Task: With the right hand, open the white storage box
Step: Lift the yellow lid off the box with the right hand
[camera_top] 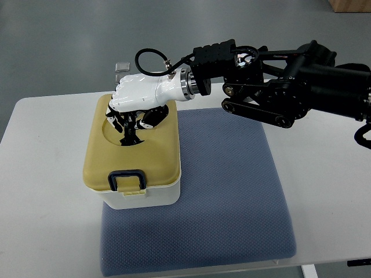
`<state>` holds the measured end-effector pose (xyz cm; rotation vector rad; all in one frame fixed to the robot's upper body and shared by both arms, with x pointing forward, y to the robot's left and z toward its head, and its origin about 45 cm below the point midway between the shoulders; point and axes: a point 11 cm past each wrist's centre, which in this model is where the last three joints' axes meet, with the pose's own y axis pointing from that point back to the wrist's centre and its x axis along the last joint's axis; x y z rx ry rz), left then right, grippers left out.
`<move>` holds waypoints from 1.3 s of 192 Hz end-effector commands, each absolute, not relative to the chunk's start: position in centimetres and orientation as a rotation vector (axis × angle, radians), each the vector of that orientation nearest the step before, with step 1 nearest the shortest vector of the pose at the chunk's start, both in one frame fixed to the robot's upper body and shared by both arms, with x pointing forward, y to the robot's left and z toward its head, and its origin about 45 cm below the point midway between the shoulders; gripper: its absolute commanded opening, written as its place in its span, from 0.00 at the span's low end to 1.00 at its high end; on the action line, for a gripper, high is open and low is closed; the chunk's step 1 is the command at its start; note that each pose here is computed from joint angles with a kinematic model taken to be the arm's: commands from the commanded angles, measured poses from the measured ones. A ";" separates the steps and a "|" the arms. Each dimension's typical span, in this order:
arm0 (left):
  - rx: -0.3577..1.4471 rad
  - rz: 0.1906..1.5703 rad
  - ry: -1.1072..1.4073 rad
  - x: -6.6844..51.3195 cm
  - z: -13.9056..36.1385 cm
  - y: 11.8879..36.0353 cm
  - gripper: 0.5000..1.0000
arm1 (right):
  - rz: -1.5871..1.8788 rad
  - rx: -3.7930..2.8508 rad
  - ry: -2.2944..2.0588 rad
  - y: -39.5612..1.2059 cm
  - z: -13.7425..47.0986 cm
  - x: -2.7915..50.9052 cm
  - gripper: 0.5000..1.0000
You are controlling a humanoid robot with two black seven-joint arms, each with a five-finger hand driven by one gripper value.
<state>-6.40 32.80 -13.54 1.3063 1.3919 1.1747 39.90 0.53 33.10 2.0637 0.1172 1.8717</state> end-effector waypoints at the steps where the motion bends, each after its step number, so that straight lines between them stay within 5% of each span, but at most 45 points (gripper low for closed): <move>1: 1.306 1.175 1.392 -6.4 -13.5 32.8 1.00 | 1.889 2.064 0.107 0.5 33.3 39.9 0.00; 108: 1.306 1.175 1.392 -6.4 -13.5 32.8 1.00 | 2.023 2.106 -0.075 -1.2 39.4 41.3 0.00; 193: 1.306 1.173 1.394 -6.5 -13.5 32.7 1.00 | 1.868 1.986 -0.599 -17.5 45.8 46.7 0.00; 249: 1.306 1.175 1.392 -6.4 -13.5 32.8 1.00 | 1.635 1.950 -0.680 -25.8 38.8 46.6 0.00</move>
